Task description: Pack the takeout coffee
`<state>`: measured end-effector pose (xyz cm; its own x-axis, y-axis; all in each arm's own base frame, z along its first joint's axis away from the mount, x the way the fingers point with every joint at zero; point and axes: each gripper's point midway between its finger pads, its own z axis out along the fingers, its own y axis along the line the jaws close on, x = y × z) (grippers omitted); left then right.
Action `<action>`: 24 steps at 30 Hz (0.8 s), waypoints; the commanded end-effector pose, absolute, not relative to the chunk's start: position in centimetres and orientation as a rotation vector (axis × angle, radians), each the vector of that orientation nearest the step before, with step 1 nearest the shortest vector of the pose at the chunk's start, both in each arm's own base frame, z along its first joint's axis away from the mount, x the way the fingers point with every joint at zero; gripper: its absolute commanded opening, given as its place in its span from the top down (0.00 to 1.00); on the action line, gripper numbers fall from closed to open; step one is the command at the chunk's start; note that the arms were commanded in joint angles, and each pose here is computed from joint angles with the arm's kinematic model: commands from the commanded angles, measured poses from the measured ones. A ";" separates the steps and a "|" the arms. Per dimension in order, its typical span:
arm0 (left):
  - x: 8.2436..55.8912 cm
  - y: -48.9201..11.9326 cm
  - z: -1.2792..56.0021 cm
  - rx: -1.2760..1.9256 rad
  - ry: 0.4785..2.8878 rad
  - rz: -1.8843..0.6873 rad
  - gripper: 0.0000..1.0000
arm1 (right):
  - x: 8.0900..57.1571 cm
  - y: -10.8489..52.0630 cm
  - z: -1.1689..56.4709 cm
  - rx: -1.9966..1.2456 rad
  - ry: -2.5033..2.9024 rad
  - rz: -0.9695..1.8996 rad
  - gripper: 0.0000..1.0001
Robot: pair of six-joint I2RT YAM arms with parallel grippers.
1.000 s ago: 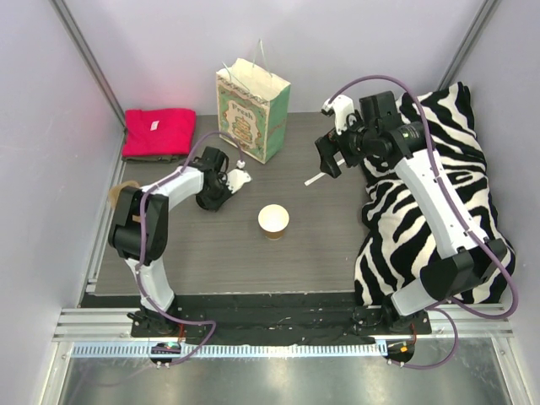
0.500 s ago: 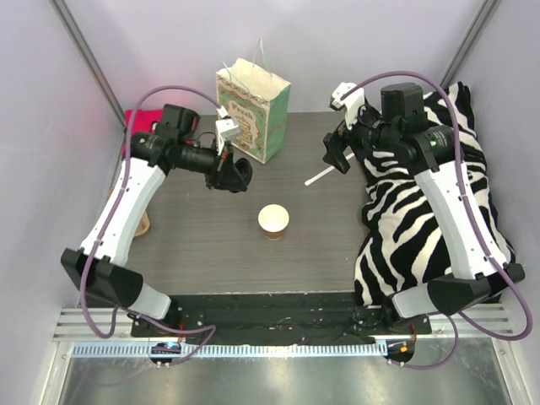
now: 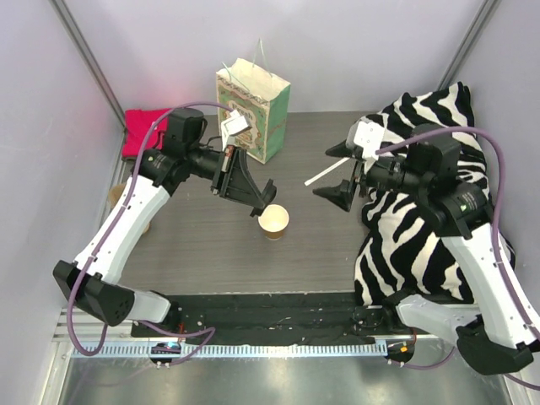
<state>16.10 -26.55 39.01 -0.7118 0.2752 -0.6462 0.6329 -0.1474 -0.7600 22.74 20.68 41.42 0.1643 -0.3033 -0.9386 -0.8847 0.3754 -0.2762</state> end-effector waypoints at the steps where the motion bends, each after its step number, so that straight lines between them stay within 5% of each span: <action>1: 13.5 -25.7 42.5 1.147 1.722 -2.010 1.00 | 19.6 24.1 42.4 -1.105 1.337 0.864 0.09; 12: 15.4 -26.7 45.1 1.060 1.656 -1.887 1.00 | 20.9 27.2 44.7 -0.567 1.365 1.279 0.28; 24: 16.4 -27.4 47.8 0.951 1.528 -1.943 1.00 | 20.7 27.9 45.1 -0.566 1.319 1.358 0.43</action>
